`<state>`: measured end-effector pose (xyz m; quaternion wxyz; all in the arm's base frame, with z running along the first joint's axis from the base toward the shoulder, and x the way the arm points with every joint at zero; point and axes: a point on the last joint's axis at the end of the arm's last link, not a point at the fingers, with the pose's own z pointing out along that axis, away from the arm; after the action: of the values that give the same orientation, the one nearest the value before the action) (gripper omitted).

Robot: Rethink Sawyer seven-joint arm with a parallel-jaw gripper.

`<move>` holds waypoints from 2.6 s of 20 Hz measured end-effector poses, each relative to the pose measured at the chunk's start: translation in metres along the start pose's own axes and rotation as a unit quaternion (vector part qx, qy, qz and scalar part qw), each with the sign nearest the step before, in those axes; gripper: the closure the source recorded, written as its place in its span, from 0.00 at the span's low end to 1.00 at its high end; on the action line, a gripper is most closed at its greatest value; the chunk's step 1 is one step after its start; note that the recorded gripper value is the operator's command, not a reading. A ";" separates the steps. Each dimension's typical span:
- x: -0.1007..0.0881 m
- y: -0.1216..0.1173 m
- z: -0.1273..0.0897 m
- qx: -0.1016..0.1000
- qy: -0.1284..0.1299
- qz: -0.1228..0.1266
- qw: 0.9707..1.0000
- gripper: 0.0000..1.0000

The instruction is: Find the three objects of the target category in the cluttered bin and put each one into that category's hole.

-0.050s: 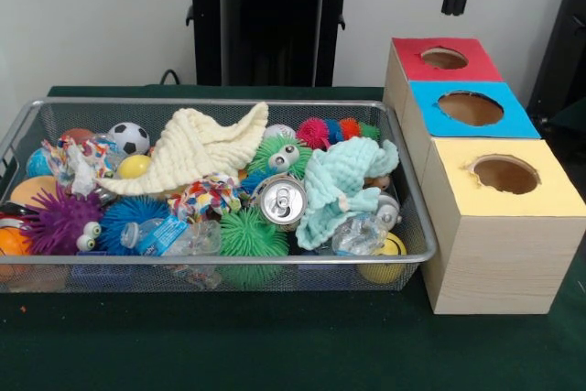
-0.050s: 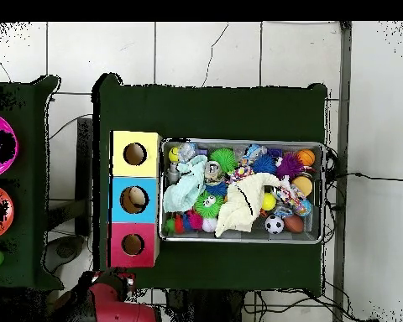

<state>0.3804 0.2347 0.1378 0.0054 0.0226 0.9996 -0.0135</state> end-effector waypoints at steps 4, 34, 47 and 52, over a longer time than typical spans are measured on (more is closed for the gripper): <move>-0.002 -0.006 -0.007 0.002 -0.003 -0.001 1.000 1.00; -0.116 -0.146 -0.036 0.029 -0.052 0.056 0.997 1.00; -0.168 -0.130 -0.043 0.024 -0.072 0.014 0.997 1.00; -0.182 -0.123 -0.044 0.019 -0.081 0.006 0.997 0.00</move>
<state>0.5558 0.1051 0.1871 0.0856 0.0277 0.9954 -0.0342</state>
